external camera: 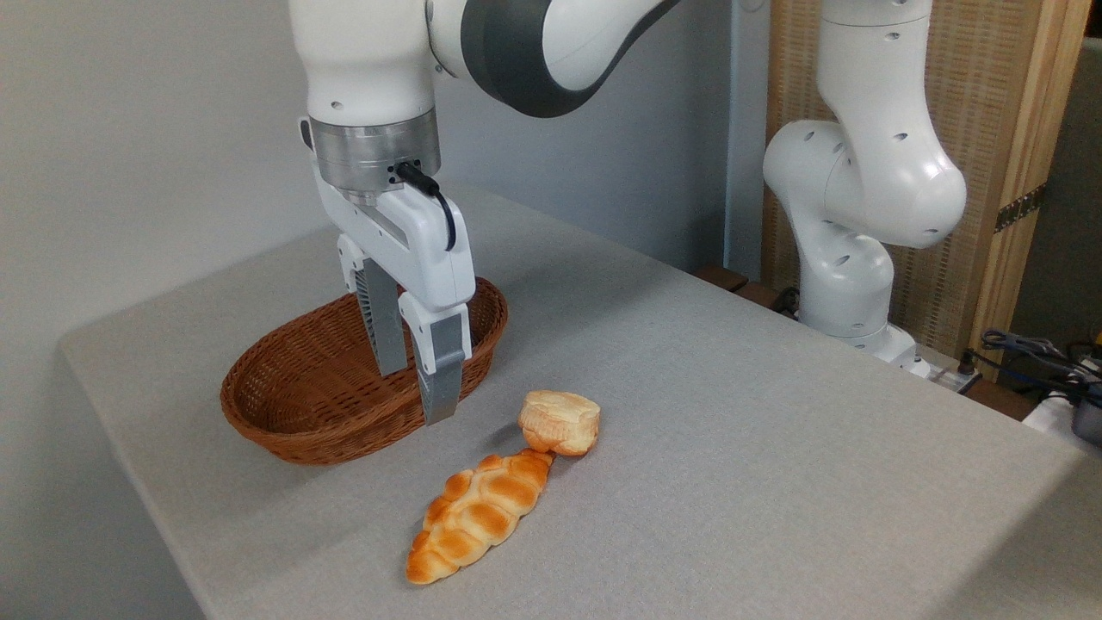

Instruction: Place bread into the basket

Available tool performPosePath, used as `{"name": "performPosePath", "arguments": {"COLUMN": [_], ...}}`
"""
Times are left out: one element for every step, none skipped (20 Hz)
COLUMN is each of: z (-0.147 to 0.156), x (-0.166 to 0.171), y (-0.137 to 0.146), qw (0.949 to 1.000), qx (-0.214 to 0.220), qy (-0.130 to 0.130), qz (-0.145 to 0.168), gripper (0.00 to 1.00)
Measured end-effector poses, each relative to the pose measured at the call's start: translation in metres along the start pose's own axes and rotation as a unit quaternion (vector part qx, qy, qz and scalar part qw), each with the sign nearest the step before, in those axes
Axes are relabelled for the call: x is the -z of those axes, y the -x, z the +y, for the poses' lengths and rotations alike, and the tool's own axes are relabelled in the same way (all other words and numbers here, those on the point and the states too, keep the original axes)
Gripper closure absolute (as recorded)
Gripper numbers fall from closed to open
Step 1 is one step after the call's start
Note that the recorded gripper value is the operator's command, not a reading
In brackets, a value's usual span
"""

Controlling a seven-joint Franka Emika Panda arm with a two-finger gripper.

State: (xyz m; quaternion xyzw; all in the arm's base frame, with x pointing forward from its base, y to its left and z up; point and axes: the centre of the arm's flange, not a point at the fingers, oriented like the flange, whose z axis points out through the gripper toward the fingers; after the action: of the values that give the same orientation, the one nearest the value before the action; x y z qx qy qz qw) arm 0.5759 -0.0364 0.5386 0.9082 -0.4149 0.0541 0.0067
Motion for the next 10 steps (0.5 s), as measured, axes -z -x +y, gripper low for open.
{"name": "performPosePath", "arguments": {"z": [-0.0002,-0.0007,-0.0016,-0.0025,-0.0031,-0.0034,-0.0036,-0.0036,-0.0036,-0.0036], "x": [0.0,0.0,0.0001,0.0001,0.0001,0.0001,0.0001,0.0001,0.0001,0.0001], "y": [0.0003,0.0007,0.0016,0.0025,0.0031,0.0035,0.0036,0.0036,0.0036,0.0036], "qw": [1.0,1.0,1.0,1.0,1.0,1.0,1.0,1.0,1.0,1.0], "qx": [0.0,0.001,0.002,0.003,0.004,0.004,0.004,0.004,0.004,0.004], "qy": [0.0,0.0,0.0,0.0,0.0,0.0,0.0,0.0,0.0,0.0], "qz": [0.0,0.0,0.0,0.0,0.0,0.0,0.0,0.0,0.0,0.0], "gripper": [0.0,0.0,0.0,0.0,0.0,0.0,0.0,0.0,0.0,0.0]}}
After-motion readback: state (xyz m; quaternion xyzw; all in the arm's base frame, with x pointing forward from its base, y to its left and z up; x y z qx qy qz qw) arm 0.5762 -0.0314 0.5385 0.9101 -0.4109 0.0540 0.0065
